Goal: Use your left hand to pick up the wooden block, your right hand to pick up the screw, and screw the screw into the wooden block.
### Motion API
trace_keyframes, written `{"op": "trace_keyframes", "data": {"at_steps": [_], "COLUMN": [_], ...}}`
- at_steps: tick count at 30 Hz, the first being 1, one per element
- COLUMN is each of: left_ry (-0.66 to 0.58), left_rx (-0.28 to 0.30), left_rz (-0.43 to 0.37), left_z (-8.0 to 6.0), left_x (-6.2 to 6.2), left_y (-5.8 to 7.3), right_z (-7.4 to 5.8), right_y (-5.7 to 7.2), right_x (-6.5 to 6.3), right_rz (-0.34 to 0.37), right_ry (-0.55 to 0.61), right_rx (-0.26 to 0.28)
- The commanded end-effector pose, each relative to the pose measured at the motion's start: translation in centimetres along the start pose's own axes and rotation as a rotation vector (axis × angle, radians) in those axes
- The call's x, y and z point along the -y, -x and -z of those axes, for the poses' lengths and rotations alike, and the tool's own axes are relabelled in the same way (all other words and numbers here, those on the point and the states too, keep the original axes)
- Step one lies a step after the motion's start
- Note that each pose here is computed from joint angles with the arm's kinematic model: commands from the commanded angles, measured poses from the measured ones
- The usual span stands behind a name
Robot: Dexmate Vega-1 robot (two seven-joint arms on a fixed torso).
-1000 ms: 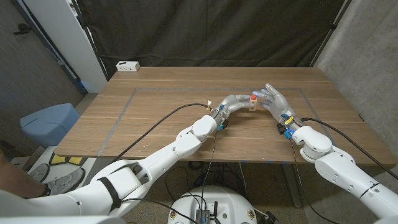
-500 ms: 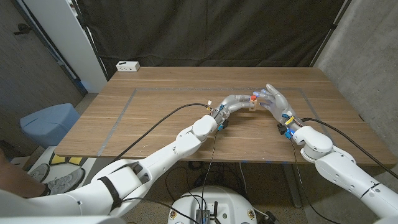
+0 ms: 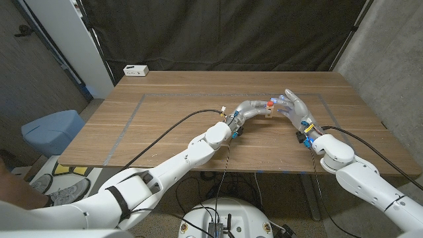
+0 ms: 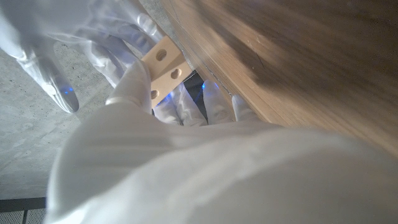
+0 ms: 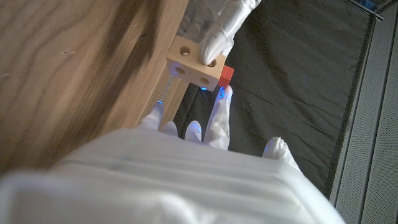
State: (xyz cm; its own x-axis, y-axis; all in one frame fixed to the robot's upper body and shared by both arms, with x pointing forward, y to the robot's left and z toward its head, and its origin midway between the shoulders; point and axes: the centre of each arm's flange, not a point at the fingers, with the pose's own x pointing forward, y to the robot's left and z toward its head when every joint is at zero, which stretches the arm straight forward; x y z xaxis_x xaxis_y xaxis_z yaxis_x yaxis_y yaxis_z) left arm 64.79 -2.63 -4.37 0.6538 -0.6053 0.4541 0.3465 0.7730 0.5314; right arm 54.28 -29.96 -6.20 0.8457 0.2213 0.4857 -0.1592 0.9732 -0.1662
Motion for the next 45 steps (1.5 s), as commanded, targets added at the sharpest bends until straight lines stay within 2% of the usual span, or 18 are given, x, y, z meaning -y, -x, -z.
{"op": "trace_keyframes", "data": {"at_steps": [1,14,35,45], "left_ry": [0.004,0.007,0.007,0.003], "left_rx": [-0.003,-0.005,-0.004,0.001], "left_rz": [-0.001,0.001,0.0,0.0], "left_z": [0.15,0.31,0.35,0.17], "left_x": [-0.12,-0.37,-0.43,-0.27], "left_y": [-0.11,-0.3,-0.28,-0.15], "right_z": [0.02,0.09,0.09,0.01], "right_y": [0.14,0.21,0.06,0.64], "right_x": [0.04,-0.04,-0.24,0.11], "right_rz": [0.026,0.043,-0.018,0.04], "right_ry": [-0.004,-0.006,-0.015,-0.015], "right_rx": [-0.003,0.002,0.03,0.031]}}
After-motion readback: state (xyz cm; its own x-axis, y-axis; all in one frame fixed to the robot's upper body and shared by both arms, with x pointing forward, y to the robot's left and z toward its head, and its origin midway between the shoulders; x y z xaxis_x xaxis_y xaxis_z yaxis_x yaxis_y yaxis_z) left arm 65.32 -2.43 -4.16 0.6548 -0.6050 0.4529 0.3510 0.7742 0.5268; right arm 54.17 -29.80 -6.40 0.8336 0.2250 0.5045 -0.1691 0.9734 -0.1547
